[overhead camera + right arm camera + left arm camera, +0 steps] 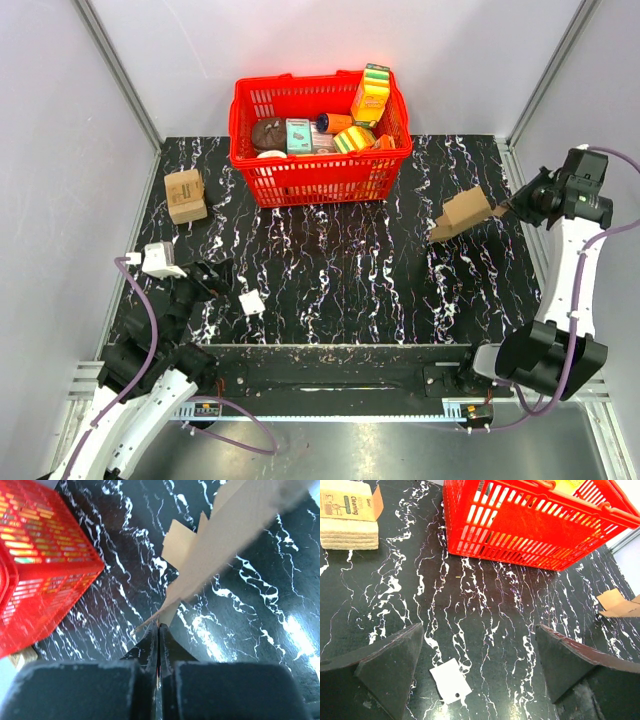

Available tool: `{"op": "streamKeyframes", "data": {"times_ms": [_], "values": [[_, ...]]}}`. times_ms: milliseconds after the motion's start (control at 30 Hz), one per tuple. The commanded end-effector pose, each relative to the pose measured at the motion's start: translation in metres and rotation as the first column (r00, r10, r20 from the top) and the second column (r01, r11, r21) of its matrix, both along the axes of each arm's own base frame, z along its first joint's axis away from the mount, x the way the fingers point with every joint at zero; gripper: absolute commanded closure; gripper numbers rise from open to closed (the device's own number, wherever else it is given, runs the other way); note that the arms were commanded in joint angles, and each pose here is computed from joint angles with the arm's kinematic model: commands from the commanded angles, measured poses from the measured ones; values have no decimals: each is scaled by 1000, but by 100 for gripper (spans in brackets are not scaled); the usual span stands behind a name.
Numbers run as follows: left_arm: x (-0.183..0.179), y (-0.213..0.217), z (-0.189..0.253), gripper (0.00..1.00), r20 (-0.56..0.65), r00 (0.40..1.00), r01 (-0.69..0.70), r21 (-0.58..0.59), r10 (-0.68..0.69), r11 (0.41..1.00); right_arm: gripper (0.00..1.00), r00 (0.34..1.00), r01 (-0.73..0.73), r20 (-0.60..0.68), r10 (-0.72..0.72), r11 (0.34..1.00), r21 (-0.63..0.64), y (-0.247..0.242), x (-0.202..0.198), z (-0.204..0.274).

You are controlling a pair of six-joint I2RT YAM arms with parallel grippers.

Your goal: Fold the paper box

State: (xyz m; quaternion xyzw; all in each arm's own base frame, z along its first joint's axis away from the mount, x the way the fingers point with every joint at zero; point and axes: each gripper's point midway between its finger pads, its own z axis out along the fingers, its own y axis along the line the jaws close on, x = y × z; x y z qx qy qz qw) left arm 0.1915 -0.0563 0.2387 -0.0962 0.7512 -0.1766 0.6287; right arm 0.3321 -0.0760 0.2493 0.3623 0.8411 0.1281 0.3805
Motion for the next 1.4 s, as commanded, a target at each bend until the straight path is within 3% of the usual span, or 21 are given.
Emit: {"op": "streamKeyframes", "data": {"times_ms": [0, 300, 433, 633, 833, 1000, 1367], "values": [[3, -8, 8, 1, 32, 999, 39, 1, -39, 999, 99, 981, -195, 18, 194, 981, 16, 37, -22, 28], [2, -12, 9, 1, 36, 997, 67, 5, -68, 998, 100, 906, -423, 66, 419, 903, 77, 99, -39, 51], [-1, -14, 12, 1, 53, 994, 90, 14, -91, 996, 100, 807, -591, 88, 584, 799, 112, 148, -49, 54], [-8, -19, 18, 1, 102, 985, 139, 11, -139, 990, 100, 698, -715, 64, 714, 687, 130, 184, -69, 52], [-9, -16, 20, 1, 120, 985, 125, 0, -124, 992, 100, 545, -833, 78, 835, 529, 160, 212, -107, 50], [-10, -17, 20, 1, 119, 984, 131, 0, -130, 991, 100, 384, -915, 134, 913, 357, 191, 243, -136, 51], [-10, -15, 21, 1, 124, 984, 126, -4, -125, 992, 100, 58, -982, 57, 997, 47, 185, 304, -182, 22]]}}
